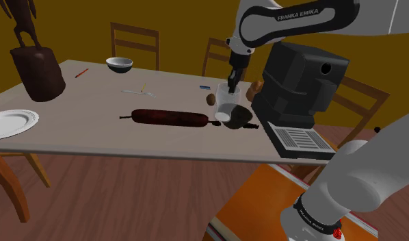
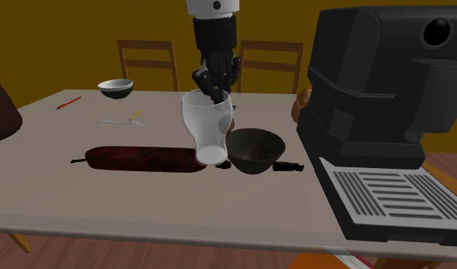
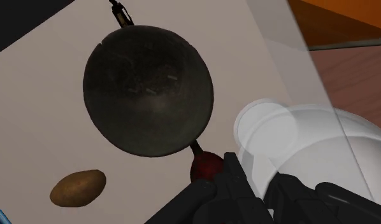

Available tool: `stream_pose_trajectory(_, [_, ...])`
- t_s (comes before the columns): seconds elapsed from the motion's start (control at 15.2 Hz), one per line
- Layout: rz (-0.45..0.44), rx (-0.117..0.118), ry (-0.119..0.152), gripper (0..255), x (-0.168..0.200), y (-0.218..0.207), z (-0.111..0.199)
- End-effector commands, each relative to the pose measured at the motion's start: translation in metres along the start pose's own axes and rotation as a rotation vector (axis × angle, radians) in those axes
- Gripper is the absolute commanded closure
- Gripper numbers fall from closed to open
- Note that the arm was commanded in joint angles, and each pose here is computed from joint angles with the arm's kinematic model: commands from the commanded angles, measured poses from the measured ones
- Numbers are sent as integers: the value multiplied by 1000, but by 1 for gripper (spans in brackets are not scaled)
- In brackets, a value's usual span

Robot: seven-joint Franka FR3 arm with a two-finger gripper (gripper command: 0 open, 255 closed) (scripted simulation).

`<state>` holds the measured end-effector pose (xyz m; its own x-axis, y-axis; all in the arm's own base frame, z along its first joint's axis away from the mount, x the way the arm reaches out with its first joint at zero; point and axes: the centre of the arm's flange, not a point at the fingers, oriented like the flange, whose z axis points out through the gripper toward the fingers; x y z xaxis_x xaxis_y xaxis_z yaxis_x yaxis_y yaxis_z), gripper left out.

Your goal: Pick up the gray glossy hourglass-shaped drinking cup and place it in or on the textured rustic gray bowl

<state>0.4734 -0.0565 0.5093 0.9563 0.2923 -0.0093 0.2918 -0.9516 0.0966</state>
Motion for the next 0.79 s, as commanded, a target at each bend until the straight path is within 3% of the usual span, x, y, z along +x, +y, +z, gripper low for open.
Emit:
stream_pose_trajectory(0.0, [0, 0, 0, 255, -1, 2, -11])
stream_pose_trajectory(0.33, [0, 0, 0, 255, -1, 4, -35])
stream_pose_trajectory(0.73, [0, 0, 0, 255, -13, 81, -49])
